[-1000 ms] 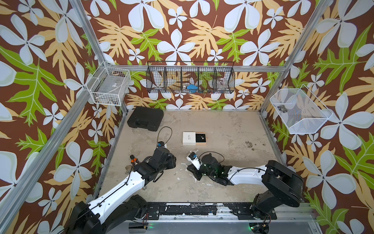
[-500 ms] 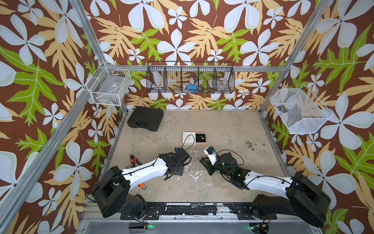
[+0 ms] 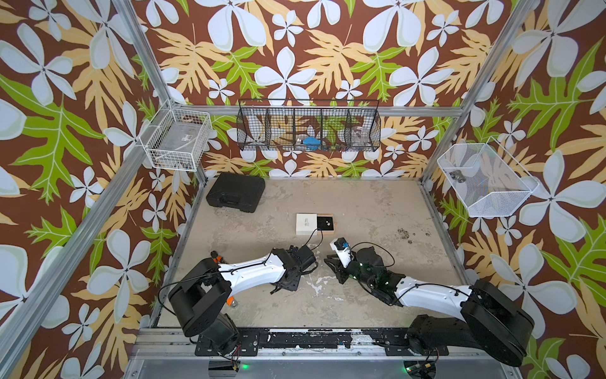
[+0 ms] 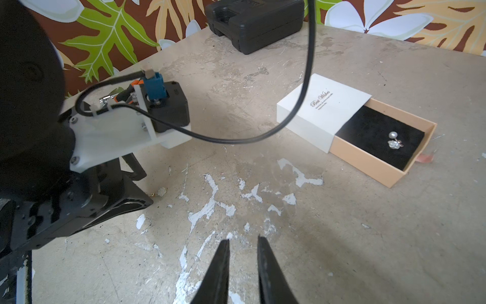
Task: Place the earrings into the drawer-style jewelry box
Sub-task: Pick up the earring from the center of the board.
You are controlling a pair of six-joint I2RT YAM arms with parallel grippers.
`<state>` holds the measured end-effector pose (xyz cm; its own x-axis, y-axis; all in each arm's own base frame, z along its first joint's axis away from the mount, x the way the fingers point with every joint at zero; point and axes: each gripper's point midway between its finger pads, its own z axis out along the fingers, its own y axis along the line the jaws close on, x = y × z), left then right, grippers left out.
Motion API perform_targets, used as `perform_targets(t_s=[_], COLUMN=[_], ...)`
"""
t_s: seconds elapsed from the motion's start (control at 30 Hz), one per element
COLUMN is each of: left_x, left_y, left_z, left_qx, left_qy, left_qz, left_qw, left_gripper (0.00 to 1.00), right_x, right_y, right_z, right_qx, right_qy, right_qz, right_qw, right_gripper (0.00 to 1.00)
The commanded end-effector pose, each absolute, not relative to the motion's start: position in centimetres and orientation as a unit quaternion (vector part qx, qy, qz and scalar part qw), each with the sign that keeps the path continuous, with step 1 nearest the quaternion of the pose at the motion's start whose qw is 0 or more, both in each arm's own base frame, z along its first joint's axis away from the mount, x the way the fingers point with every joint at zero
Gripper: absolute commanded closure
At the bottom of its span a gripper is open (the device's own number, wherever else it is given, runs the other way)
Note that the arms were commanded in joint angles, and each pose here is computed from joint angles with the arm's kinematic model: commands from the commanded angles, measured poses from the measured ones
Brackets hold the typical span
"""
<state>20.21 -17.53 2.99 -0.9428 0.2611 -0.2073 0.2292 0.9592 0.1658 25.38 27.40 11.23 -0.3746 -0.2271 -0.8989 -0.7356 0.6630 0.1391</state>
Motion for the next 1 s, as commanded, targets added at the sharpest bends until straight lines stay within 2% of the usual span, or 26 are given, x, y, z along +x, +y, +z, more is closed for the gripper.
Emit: perform_targets(t_s=[0.0, 0.57, 0.97], left_x=[20.5, 20.8, 20.8], left_y=[-17.2, -17.8, -17.8], left_z=[3.3, 2.3, 2.2], left_qx=[0.126, 0.144, 0.145], left_qy=[0.981, 0.979, 0.979], left_qz=[0.085, 0.083, 0.084], left_qw=[0.119, 0.115, 0.113], left_gripper=[0.6, 0.72, 0.86], right_x=[25.5, 25.6, 25.7], right_y=[27.7, 27.6, 27.5], right_z=[11.7, 11.4, 11.3], right_qx=[-0.312, -0.314, -0.315], right_qy=[0.776, 0.78, 0.781], right_qz=[0.276, 0.271, 0.269], right_qw=[0.473, 0.469, 0.468], right_gripper=[0.78, 0.78, 0.78])
